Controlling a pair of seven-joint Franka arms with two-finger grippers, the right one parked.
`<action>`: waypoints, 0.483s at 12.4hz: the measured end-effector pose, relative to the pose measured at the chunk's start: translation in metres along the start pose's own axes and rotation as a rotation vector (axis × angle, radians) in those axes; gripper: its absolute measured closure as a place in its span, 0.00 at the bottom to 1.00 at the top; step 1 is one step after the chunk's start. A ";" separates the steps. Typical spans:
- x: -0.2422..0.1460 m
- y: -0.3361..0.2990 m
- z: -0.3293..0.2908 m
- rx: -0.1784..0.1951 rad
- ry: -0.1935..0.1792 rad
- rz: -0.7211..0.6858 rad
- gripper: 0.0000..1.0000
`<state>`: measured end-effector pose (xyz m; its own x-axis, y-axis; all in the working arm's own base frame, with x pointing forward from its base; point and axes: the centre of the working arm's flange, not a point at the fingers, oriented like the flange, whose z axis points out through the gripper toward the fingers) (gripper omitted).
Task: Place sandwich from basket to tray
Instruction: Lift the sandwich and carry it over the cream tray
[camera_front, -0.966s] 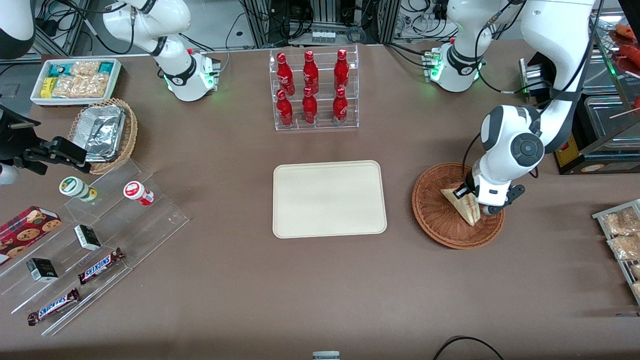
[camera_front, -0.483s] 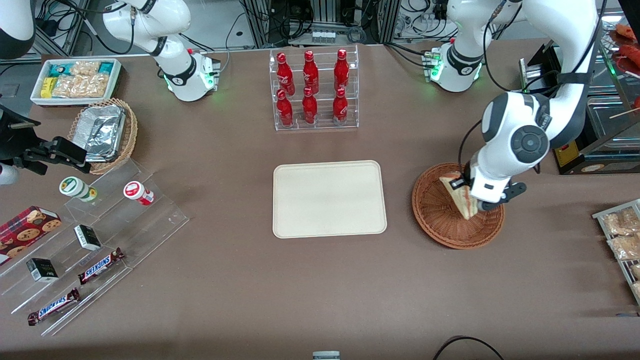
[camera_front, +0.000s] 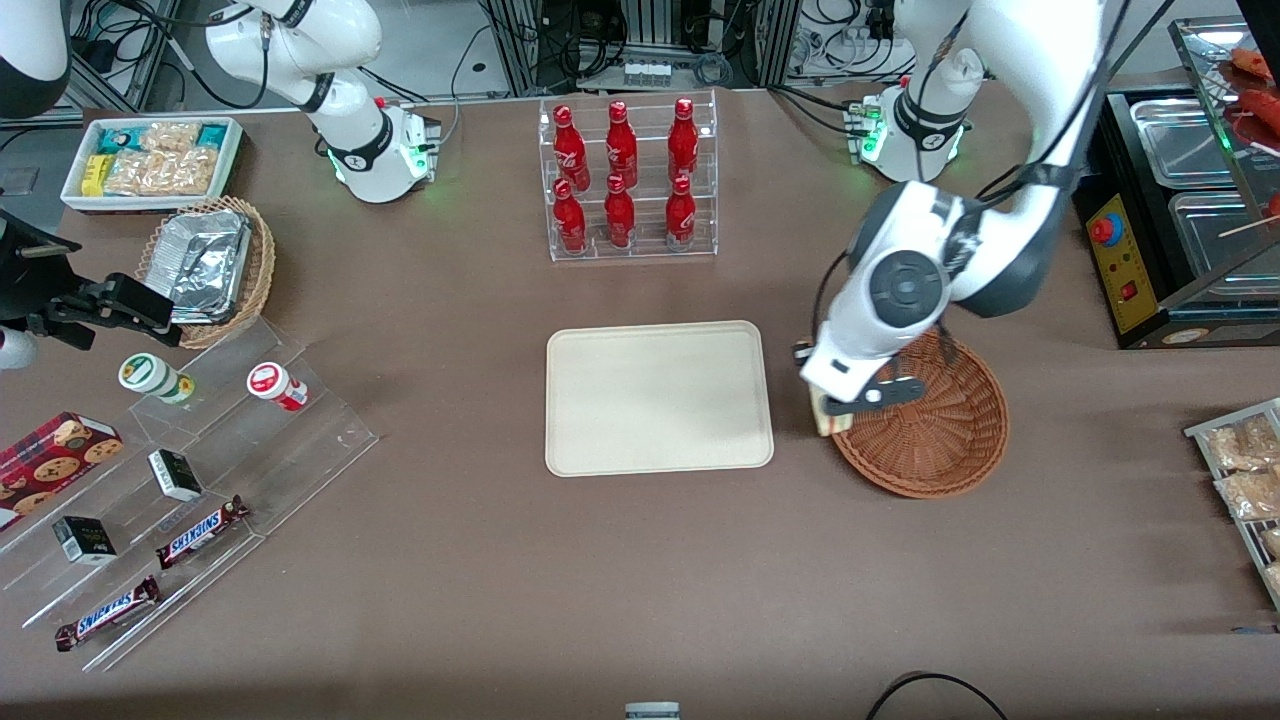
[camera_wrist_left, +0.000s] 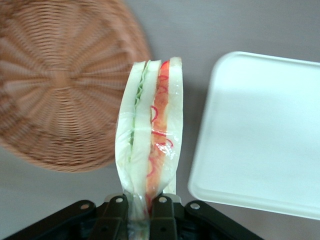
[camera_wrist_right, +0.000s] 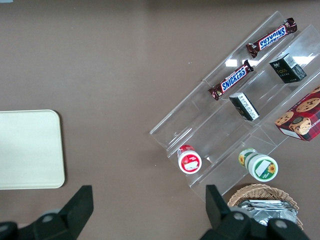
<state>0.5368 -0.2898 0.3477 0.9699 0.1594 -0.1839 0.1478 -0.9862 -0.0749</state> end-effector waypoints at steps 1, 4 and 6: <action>-0.002 0.020 0.002 -0.005 0.003 0.012 0.86; -0.017 0.090 0.018 -0.012 0.001 0.025 0.86; -0.033 0.136 0.033 -0.018 0.000 0.020 0.86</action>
<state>0.5182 -0.4276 0.3118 0.9728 0.1391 -0.1850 0.1315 -0.9899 -0.0533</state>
